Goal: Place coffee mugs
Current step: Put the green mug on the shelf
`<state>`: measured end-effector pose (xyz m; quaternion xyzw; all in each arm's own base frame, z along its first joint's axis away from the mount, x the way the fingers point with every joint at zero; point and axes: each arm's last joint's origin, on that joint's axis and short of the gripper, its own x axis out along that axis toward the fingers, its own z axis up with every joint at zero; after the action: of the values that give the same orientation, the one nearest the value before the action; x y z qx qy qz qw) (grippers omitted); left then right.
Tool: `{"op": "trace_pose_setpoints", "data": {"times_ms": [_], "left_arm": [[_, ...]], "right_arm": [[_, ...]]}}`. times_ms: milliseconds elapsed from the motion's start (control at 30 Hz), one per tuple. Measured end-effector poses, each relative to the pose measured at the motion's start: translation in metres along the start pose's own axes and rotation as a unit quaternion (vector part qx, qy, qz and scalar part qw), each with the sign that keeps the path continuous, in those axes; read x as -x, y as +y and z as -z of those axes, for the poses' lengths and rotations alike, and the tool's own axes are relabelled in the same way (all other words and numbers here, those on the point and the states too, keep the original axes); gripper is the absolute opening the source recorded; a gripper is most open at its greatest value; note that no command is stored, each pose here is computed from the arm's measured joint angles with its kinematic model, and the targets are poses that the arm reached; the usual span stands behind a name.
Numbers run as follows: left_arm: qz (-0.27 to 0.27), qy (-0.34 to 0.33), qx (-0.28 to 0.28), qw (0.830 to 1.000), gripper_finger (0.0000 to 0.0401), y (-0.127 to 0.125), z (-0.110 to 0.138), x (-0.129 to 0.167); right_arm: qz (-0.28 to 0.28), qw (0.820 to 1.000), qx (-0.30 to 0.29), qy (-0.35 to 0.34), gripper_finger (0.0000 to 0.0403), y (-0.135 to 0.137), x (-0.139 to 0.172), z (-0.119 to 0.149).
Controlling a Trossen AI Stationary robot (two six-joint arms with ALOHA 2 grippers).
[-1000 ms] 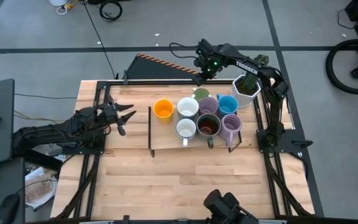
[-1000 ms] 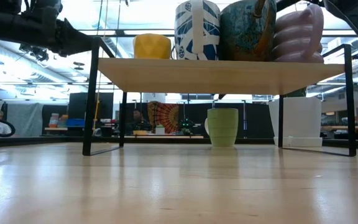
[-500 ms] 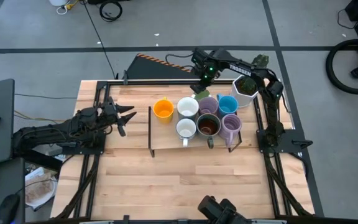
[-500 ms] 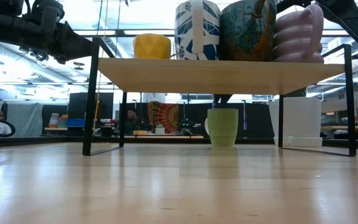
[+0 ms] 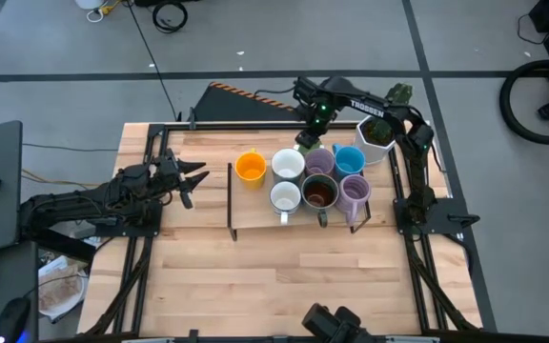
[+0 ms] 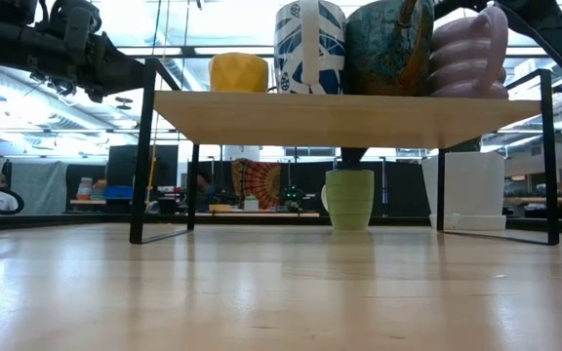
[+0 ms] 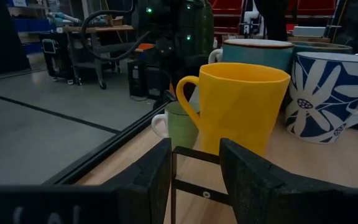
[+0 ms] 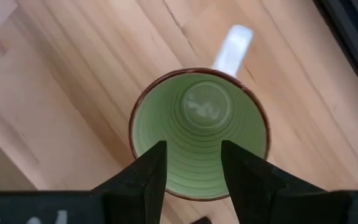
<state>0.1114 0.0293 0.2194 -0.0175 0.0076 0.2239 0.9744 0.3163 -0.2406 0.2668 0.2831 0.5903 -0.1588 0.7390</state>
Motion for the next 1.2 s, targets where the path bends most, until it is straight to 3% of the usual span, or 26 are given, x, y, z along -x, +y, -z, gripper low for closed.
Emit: {"op": "trace_pose_setpoints", "data": {"times_ms": [600,800,1067,1200], "left_arm": [[0.000,0.000,-0.001,1.000,0.0142,0.000,0.000,0.000],[0.000,0.000,-0.001,1.000,0.0142,0.000,0.000,0.000],[0.000,0.000,-0.001,1.000,0.0142,0.000,0.000,0.000],[0.000,0.000,-0.001,1.000,0.0142,0.000,0.000,0.000]], "right_arm": [[0.032,0.999,0.011,-0.006,0.0158,0.009,-0.002,-0.002],[0.064,0.997,-0.024,-0.028,0.0158,0.002,-0.001,-0.005],[0.066,0.988,-0.125,-0.055,0.0158,-0.024,0.006,-0.008],[0.070,0.985,-0.145,-0.058,0.0158,-0.029,0.005,-0.008]]}}
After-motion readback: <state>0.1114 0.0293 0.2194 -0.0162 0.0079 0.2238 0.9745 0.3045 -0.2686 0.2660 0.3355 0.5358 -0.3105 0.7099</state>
